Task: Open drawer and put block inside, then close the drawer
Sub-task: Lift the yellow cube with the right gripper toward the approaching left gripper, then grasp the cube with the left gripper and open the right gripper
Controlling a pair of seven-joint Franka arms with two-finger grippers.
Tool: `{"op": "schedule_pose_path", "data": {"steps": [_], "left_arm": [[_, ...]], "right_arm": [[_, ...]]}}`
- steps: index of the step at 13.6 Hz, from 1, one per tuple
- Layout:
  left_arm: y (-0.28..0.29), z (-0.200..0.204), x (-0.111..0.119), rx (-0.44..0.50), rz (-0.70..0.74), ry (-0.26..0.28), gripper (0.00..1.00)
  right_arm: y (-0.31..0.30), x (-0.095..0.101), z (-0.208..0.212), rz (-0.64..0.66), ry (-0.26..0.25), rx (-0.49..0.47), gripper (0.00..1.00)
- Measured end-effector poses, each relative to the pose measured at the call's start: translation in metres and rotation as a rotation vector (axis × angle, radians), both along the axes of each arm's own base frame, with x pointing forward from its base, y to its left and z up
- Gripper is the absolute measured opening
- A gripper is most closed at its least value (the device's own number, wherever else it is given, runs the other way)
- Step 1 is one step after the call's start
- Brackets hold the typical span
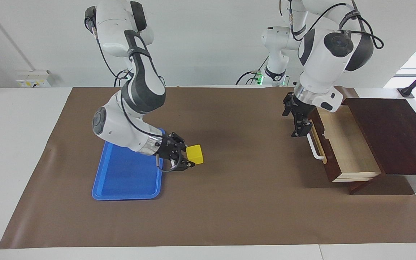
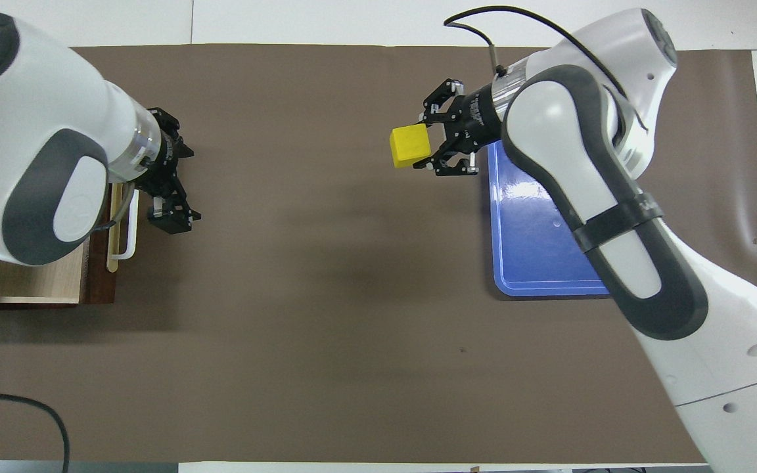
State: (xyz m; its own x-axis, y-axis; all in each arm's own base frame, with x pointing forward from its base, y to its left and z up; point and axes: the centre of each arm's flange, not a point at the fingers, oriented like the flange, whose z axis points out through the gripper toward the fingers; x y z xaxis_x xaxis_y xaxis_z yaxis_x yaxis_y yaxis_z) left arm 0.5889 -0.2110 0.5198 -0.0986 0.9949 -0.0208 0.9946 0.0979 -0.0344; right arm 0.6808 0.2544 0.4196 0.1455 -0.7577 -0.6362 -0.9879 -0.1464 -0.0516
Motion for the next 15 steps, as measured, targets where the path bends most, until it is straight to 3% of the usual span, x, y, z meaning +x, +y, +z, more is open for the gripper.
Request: {"op": "schedule_pose_path", "data": {"steps": [4,7,11,15], "left_arm": [[-0.061,-0.011,0.014,0.000,0.059,0.016,1.00],[-0.082,-0.012,0.015,-0.008,0.093,0.010,1.00],[-0.135,-0.024,-0.006,-0.008,0.059,0.012,1.00],[-0.144,-0.039,0.001,-0.020,0.058,-0.009,1.00]], "right_arm": [[0.078,-0.023,0.007,-0.104,0.019,-0.003,0.56],[0.083,-0.025,0.008,-0.118,0.029,-0.004,0.56],[0.081,-0.026,0.001,-0.154,0.054,-0.010,0.56],[0.102,-0.038,-0.004,-0.131,0.061,-0.039,0.56]]}}
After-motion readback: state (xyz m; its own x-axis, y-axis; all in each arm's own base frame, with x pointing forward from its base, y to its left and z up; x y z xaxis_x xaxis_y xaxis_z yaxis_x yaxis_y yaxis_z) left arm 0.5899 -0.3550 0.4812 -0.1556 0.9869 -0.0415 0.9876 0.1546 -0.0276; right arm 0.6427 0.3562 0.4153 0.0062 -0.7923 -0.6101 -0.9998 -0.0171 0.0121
